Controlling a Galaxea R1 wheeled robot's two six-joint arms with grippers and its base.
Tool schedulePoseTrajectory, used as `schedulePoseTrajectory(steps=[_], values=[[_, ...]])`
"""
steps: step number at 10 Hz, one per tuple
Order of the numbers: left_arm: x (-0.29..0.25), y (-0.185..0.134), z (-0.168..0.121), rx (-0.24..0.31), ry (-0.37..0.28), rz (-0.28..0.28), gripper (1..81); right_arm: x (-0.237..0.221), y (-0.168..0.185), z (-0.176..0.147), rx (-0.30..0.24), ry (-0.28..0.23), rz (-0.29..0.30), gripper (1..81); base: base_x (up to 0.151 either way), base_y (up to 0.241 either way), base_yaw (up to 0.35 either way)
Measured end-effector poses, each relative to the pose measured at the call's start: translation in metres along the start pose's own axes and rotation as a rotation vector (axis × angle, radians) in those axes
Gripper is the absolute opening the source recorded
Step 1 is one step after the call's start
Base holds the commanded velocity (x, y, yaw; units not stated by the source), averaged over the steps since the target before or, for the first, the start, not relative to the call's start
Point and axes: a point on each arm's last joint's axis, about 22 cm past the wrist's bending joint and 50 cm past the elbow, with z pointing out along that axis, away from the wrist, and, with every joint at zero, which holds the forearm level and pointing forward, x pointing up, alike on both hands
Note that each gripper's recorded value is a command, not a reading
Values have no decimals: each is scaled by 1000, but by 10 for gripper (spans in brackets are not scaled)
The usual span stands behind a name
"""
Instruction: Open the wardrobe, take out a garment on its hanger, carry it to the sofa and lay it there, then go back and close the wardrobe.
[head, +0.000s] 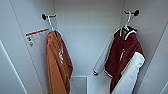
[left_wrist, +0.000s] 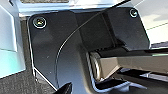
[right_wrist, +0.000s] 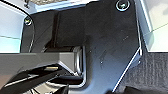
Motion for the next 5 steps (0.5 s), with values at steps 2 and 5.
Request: schedulePoseTrajectory(steps=[2,5], values=[[5,8,3,-8,1,9,811,-1,0,0,-1,3,9,811,0,0,0],[26,8,6,-20,-24,96,811,-17,1,-2,-8,30,96,811,0,0,0]])
